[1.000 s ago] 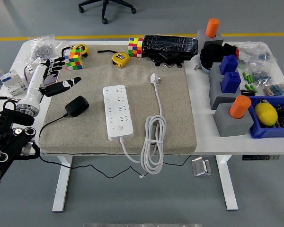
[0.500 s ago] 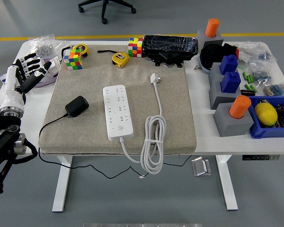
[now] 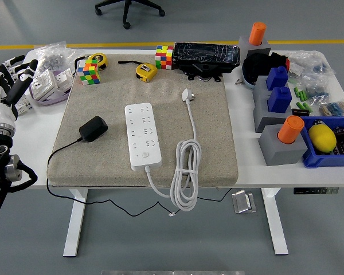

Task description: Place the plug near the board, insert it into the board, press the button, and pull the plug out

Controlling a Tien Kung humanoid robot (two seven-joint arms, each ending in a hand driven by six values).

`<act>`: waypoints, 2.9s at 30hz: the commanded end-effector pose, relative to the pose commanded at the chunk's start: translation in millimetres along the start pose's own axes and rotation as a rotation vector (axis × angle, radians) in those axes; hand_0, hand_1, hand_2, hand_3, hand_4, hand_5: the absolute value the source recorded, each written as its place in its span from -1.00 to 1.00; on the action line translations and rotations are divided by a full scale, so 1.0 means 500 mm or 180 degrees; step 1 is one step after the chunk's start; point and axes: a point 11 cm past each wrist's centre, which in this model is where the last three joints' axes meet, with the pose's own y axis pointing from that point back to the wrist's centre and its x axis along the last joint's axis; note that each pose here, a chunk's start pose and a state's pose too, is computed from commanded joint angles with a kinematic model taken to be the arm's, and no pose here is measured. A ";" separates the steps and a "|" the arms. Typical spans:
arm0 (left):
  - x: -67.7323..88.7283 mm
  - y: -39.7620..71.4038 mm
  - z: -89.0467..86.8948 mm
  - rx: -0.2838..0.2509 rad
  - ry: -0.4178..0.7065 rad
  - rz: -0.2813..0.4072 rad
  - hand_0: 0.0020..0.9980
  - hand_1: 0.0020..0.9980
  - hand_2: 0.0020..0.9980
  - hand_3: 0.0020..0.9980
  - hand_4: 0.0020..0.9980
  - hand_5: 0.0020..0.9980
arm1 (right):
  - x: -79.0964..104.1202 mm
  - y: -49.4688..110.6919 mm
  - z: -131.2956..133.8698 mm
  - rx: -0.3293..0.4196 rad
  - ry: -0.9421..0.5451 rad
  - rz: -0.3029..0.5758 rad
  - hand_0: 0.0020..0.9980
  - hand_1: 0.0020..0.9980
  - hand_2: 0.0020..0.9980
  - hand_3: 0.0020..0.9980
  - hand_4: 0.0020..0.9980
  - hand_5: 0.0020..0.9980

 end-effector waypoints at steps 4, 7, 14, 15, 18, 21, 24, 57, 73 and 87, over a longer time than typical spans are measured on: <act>0.000 -0.002 0.010 -0.0040 0.0003 -0.0020 0.18 0.31 0.34 0.43 0.77 -0.05 | 0.005 0.000 -0.007 0.0033 -0.0010 0.0015 0.24 0.35 0.30 0.13 0.95 0.16; 0.000 -0.001 0.016 -0.0062 -0.0003 -0.0043 0.18 0.31 0.34 0.43 0.77 -0.05 | 0.006 0.001 -0.010 0.0054 -0.0029 0.0021 0.24 0.35 0.30 0.13 0.95 0.16; -0.001 -0.001 0.023 -0.0079 -0.0003 -0.0072 0.18 0.31 0.33 0.42 0.76 -0.04 | 0.004 0.001 -0.006 0.0044 -0.0033 0.0024 0.23 0.36 0.30 0.13 0.95 0.17; -0.002 -0.001 0.023 -0.0079 -0.0004 -0.0077 0.18 0.31 0.33 0.42 0.76 -0.04 | 0.004 0.001 -0.006 0.0046 -0.0036 0.0023 0.23 0.36 0.30 0.13 0.95 0.17; -0.007 -0.001 0.023 -0.0068 -0.0029 -0.0119 0.18 0.31 0.33 0.42 0.76 -0.04 | 0.003 0.002 -0.002 0.0038 -0.0054 0.0020 0.23 0.36 0.30 0.13 0.95 0.17; -0.010 0.001 0.022 -0.0056 -0.0043 -0.0147 0.19 0.30 0.33 0.42 0.76 -0.04 | 0.001 0.002 0.002 0.0028 -0.0058 0.0015 0.23 0.36 0.31 0.13 0.95 0.17; -0.012 0.004 0.017 -0.0031 -0.0065 -0.0172 0.19 0.30 0.33 0.42 0.76 -0.04 | -0.002 0.003 0.002 0.0030 -0.0050 0.0001 0.23 0.36 0.31 0.13 0.95 0.17; 0.008 0.053 -0.067 0.0360 -0.0222 -0.0232 0.19 0.31 0.34 0.43 0.75 -0.01 | -0.005 0.014 0.100 -0.0298 -0.0043 -0.0018 0.25 0.37 0.32 0.13 0.95 0.17; 0.022 0.085 -0.115 0.0618 -0.0285 -0.0227 0.19 0.31 0.34 0.42 0.76 0.00 | 0.009 0.029 0.173 -0.0514 -0.0156 0.0056 0.25 0.38 0.33 0.13 0.96 0.18; 0.016 0.083 -0.112 0.0631 -0.0247 -0.0233 0.19 0.32 0.34 0.42 0.76 0.02 | 0.009 0.034 0.189 -0.0551 -0.0293 0.0076 0.25 0.38 0.33 0.14 0.96 0.18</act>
